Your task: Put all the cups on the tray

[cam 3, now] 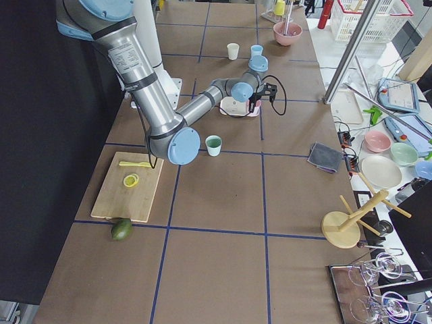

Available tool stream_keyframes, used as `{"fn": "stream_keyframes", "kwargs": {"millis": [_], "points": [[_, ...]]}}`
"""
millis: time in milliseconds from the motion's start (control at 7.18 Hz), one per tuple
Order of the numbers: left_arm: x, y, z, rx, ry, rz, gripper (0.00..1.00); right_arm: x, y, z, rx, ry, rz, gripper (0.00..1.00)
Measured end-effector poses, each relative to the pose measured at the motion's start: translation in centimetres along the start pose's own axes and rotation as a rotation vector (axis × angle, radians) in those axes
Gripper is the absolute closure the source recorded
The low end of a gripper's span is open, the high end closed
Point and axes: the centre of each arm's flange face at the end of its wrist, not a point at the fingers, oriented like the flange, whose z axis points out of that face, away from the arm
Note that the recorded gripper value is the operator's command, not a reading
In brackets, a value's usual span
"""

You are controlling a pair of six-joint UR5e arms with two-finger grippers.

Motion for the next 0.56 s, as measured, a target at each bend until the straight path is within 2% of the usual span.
{"fn": "stream_keyframes", "kwargs": {"millis": [279, 418, 557], "points": [[0.0, 0.0, 0.0, 0.001, 0.000, 0.001, 0.00, -3.7, 1.2, 1.9, 0.030, 0.044, 0.068, 0.96], [0.0, 0.0, 0.0, 0.001, 0.000, 0.001, 0.00, -4.5, 1.8, 3.0, 0.040, 0.062, 0.079, 0.87], [0.0, 0.0, 0.0, 0.001, 0.000, 0.001, 0.00, -4.7, 2.5, 4.1, 0.049, 0.079, 0.077, 0.35]]}}
